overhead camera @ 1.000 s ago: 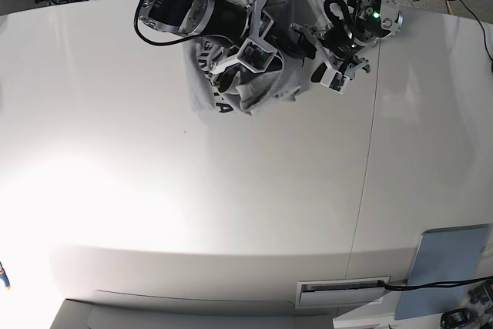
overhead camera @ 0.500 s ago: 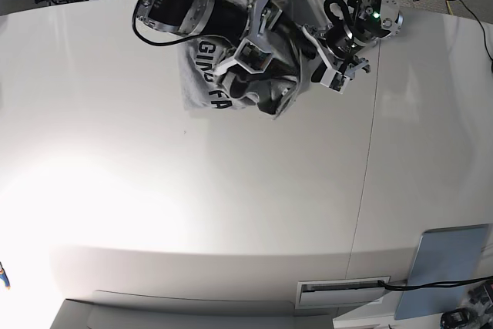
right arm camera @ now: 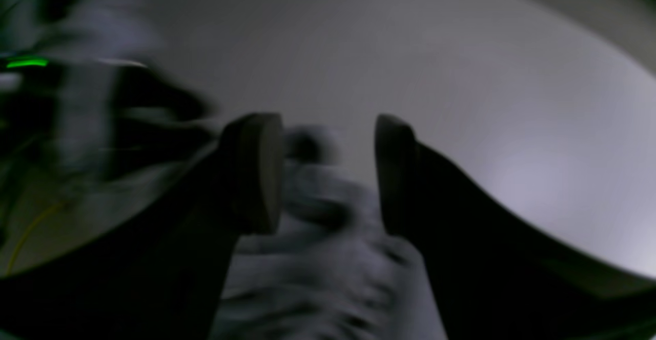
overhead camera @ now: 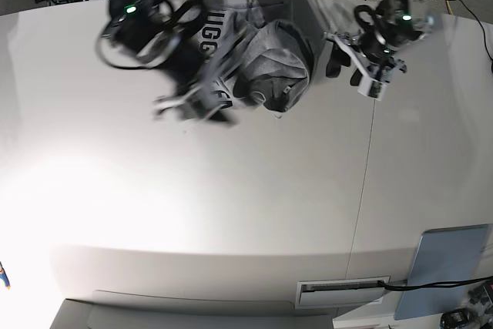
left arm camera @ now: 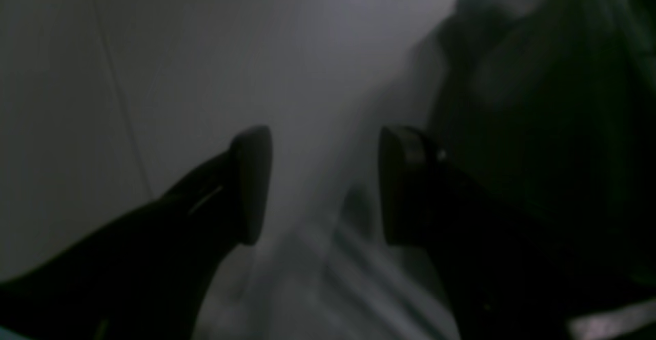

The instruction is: Fold the T-shirt properly

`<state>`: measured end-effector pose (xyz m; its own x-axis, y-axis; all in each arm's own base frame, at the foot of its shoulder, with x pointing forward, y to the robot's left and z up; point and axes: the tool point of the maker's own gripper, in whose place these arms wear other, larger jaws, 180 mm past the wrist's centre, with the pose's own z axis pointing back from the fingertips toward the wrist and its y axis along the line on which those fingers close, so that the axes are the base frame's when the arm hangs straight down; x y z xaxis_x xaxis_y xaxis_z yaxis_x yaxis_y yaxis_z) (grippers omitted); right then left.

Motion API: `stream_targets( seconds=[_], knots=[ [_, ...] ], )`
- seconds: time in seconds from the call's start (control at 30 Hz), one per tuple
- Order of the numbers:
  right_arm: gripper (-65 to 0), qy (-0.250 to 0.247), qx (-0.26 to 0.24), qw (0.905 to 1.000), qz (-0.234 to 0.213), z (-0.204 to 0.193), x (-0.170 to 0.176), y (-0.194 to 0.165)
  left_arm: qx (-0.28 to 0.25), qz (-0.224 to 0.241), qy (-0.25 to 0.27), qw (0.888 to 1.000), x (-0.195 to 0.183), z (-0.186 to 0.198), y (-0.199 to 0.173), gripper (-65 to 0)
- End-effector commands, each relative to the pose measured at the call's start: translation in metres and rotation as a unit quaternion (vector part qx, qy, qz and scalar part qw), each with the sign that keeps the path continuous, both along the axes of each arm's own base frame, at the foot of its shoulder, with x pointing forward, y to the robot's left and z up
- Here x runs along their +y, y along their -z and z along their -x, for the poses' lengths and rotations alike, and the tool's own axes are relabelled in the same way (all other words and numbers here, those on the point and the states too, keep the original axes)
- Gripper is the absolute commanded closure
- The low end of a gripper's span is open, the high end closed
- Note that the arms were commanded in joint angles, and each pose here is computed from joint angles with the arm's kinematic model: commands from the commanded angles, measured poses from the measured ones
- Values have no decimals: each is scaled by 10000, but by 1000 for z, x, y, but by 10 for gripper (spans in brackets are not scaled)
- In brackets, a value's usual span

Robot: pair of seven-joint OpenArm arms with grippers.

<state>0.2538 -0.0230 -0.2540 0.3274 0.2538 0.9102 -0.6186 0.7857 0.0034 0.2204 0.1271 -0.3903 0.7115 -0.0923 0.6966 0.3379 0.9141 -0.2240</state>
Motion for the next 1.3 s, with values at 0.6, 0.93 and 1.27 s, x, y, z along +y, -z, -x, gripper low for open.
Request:
stream_targets(
  seconds=[0.6, 0.93, 1.27],
  knots=[
    [-288, 2034, -229, 9661, 1572, -19, -187, -18, 105, 1581, 1142, 9807, -76, 46, -62, -339],
    [-288, 2033, -238, 9662, 1567, -20, -186, -18, 128, 1626, 1543, 9745, -88, 62, -85, -339],
    [-288, 2028, -241, 9666, 1551, -20, -186, -18, 553, 1585, 1037, 9803, -80, 79, -67, -339]
  ],
)
